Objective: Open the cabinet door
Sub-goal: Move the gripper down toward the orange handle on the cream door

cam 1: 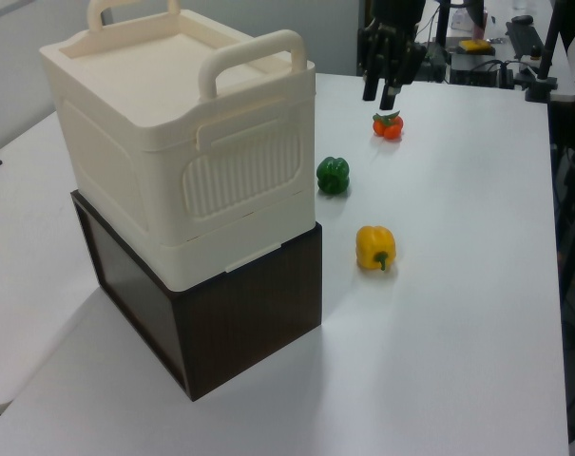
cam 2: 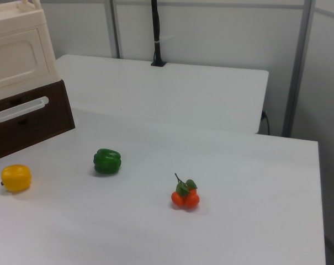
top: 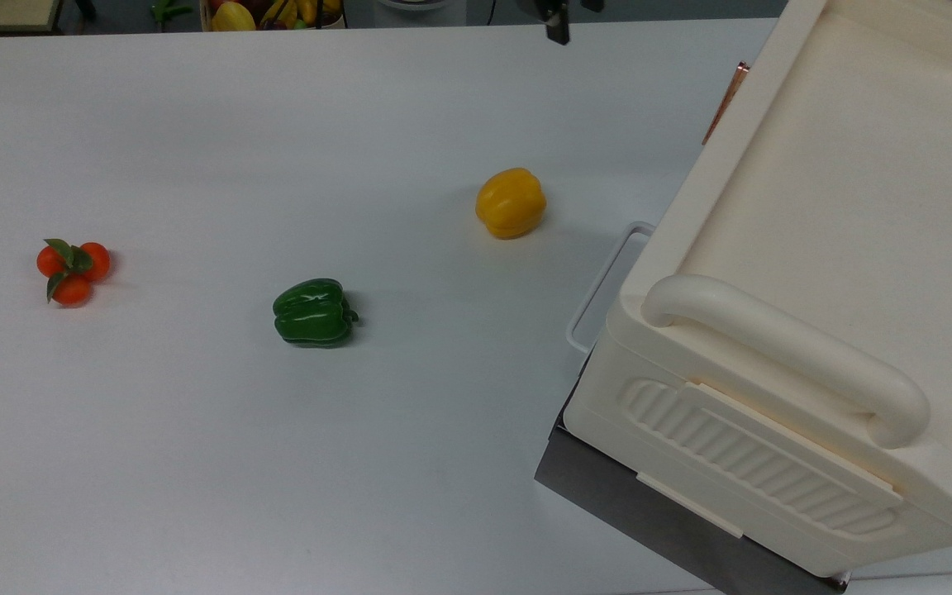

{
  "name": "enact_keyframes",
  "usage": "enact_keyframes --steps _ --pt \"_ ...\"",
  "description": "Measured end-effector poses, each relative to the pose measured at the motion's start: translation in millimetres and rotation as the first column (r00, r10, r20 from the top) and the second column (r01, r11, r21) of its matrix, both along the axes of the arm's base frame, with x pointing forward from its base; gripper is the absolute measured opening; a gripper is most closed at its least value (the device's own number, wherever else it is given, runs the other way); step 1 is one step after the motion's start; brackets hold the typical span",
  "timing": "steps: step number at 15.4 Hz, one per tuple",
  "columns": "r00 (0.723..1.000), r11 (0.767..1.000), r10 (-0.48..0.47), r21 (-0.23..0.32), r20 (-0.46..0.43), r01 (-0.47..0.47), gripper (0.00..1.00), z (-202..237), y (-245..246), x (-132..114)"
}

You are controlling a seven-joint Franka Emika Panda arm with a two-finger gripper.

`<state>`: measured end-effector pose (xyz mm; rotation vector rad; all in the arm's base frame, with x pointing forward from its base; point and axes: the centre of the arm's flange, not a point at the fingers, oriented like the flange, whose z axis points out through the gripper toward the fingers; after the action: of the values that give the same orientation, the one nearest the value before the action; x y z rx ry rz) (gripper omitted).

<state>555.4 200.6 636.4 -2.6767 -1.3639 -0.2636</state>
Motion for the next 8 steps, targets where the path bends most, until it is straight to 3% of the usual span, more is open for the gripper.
enact_keyframes --steps 3,4,8 --pt "0.997 0.998 0.066 0.019 0.05 -0.067 0.42 1 16 9" --pt "0.995 0.997 0.068 0.035 0.076 -0.071 0.35 2 21 12" --pt "0.984 0.991 0.079 0.095 0.159 -0.095 0.33 1 41 23"
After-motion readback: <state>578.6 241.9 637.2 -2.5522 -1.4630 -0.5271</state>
